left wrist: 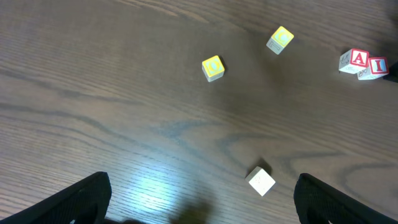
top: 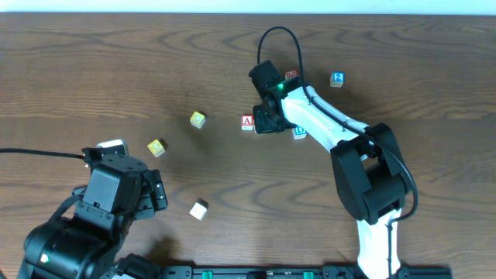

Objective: Spell out Ai2
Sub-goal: 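Open right gripper and lift away from the A I blocks, then move right gripper to the blue 2 block at the back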

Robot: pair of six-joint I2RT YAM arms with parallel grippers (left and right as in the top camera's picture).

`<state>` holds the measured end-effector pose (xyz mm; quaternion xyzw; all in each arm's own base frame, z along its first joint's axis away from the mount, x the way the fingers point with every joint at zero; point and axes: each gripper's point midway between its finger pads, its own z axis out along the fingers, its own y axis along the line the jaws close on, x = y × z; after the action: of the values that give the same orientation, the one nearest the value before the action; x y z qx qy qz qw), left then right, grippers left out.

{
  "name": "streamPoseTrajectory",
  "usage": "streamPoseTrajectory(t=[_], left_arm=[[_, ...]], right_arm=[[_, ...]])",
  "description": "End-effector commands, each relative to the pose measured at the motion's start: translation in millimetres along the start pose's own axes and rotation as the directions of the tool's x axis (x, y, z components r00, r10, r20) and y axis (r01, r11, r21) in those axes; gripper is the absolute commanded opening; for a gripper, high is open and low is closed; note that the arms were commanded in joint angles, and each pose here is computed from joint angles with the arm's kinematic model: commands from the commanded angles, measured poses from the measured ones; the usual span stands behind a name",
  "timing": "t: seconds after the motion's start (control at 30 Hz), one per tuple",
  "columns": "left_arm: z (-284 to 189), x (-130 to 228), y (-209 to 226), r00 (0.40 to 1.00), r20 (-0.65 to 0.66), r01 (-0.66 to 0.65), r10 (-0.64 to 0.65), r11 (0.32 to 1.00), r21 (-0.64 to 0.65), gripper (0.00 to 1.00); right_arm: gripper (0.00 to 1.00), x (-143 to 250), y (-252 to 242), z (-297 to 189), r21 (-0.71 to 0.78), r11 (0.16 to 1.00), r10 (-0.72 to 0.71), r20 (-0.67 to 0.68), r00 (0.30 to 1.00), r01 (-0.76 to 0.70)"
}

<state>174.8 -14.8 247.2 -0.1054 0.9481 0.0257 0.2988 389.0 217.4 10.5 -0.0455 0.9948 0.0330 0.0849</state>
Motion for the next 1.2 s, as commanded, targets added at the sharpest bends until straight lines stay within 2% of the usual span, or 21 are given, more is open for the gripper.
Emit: streamPoseTrajectory(t=[0.0,0.43,0.77,0.97,1.17], left_arm=[[0.3,-2.1,2.9,1.0,0.011,0.001,-0.001,1.0,-0.017,0.95],[0.3,-2.1,2.8,1.0,0.011,0.001,-0.001,1.0,-0.016,0.95],[0.3,-2.0,2.8,1.0,0.01,0.001,-0.001,1.0,-0.016,0.95],[0.3,-2.0,2.9,1.0,0.01,0.001,-0.001,1.0,-0.016,0.95],[0.4,-2.7,2.7,1.0,0.013,0.002,-0.002,1.0,-0.016,0.95]], right_arm=[[0.01,3.5,3.7,2.2,0.009,1.0,-0.028,-0.002,1.0,0.028],[0.01,9.7,17.0,1.9,-0.03,0.999,-0.042,-0.018,0.999,0.042],[0.01,-1.6,0.3,1.7,0.049,0.998,-0.032,0.03,0.999,0.031],[0.01,-30.7,-29.7,-6.1,0.086,0.995,0.032,0.097,0.995,-0.04],[0.01,-88.0,-86.5,-41.9,0.068,0.979,0.174,0.208,0.963,-0.191]])
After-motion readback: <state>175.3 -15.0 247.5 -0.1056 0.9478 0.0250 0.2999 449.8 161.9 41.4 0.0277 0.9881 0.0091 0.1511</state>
